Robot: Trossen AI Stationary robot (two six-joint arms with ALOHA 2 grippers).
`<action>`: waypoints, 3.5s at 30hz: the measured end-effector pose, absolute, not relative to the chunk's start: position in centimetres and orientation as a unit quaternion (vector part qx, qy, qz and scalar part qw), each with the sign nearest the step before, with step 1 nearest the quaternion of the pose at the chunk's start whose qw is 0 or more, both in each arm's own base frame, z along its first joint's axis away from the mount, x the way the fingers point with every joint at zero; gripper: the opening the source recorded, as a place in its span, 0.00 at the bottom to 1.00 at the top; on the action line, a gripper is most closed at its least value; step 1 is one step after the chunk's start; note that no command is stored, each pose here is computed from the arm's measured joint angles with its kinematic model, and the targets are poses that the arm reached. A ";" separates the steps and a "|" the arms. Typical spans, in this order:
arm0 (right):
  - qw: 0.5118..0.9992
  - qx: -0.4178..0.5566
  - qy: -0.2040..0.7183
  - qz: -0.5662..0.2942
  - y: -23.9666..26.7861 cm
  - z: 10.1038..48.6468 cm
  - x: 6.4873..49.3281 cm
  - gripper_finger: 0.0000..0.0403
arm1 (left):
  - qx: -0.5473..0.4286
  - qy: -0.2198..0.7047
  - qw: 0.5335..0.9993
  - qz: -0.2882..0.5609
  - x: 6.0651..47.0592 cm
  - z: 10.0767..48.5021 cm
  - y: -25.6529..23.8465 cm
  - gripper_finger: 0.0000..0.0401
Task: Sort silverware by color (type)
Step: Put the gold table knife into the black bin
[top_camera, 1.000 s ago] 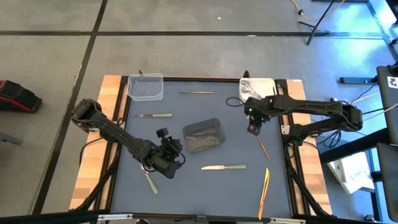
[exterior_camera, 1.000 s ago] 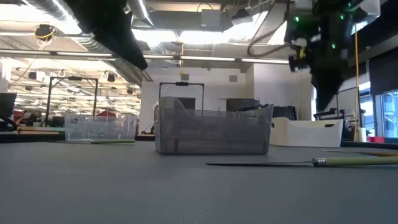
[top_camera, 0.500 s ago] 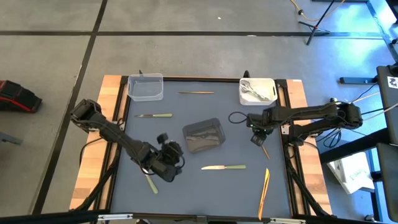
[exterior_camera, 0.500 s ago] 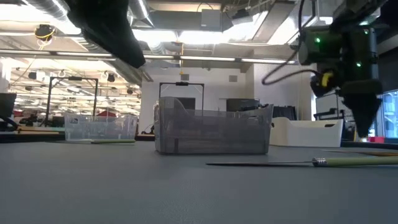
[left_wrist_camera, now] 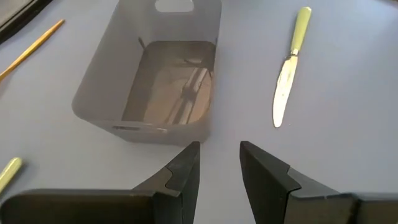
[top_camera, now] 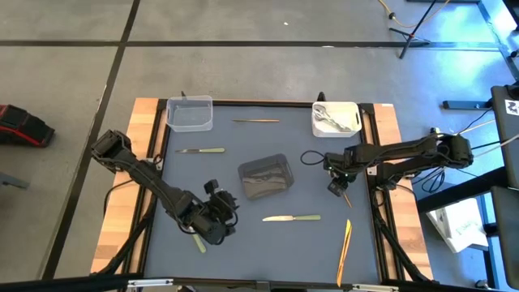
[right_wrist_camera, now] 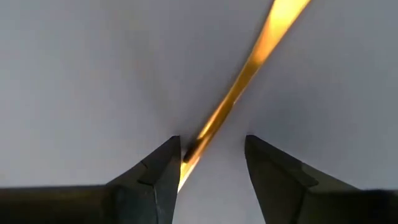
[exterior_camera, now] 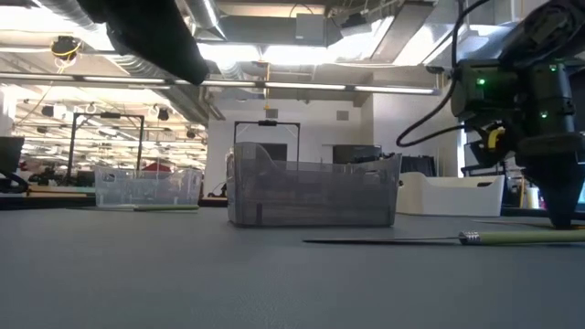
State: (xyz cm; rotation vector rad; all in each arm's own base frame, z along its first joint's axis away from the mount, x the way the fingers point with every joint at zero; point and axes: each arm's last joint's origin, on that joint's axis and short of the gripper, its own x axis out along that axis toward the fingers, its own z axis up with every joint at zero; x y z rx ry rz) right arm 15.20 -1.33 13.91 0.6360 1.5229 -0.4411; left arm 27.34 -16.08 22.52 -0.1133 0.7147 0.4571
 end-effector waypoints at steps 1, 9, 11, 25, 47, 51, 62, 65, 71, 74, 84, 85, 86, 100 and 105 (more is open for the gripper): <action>0.657 0.282 0.671 -0.196 -1.3 13.8 15.1 0.44 | -0.057 0.345 0.911 0.221 27.4 22.5 -16.1 0.27; 0.654 0.277 0.673 -0.208 -1.4 13.4 14.9 0.27 | -0.059 0.343 0.911 0.220 27.4 22.6 -16.1 0.27; 0.660 0.265 0.673 -0.203 -1.2 13.4 14.9 0.18 | -0.059 0.343 0.911 0.221 27.4 22.6 -16.1 0.27; 0.694 0.192 0.675 -0.161 0.1 14.0 15.7 0.01 | -0.068 0.336 0.914 0.219 27.6 22.7 -16.2 0.27; 0.817 0.113 0.559 -0.082 1.9 24.3 21.4 0.01 | -0.068 0.335 0.914 0.218 27.6 22.7 -16.2 0.27; 0.868 0.087 0.486 -0.056 1.9 25.4 22.9 0.01 | -0.067 0.334 0.914 0.219 27.6 22.7 -16.2 0.27; 0.957 -0.003 0.289 0.001 2.4 26.3 28.6 0.01 | -0.068 0.332 0.915 0.219 27.6 22.7 -16.2 0.27; 0.962 -0.019 0.273 0.007 2.5 25.5 29.9 0.01 | -0.069 0.332 0.915 0.219 27.6 22.7 -16.2 0.27; 0.948 -0.028 0.316 0.011 2.7 22.4 31.5 0.01 | -0.069 0.331 0.915 0.218 27.6 22.7 -16.2 0.27; 0.940 -0.030 0.339 0.011 2.7 21.0 32.1 0.01 | -0.070 0.331 0.916 0.218 27.6 22.7 -16.3 0.27; 0.917 -0.034 0.397 -0.027 2.5 18.4 32.4 0.01 | -0.072 0.329 0.916 0.217 27.7 22.8 -16.3 0.27; 0.916 -0.030 0.400 -0.029 2.5 18.4 32.3 0.01 | -0.072 0.328 0.916 0.217 27.7 22.8 -16.3 0.27; 0.915 -0.024 0.401 -0.032 2.5 18.4 32.3 0.01 | -0.072 0.328 0.916 0.217 27.7 22.8 -16.3 0.27; 0.915 -0.001 0.400 -0.047 2.5 18.4 32.3 0.15 | -0.066 0.329 0.917 0.214 27.7 22.8 -16.3 0.27; 0.915 0.000 0.402 -0.042 2.5 18.8 32.0 0.32 | -0.066 0.329 0.917 0.214 27.7 22.8 -16.3 0.27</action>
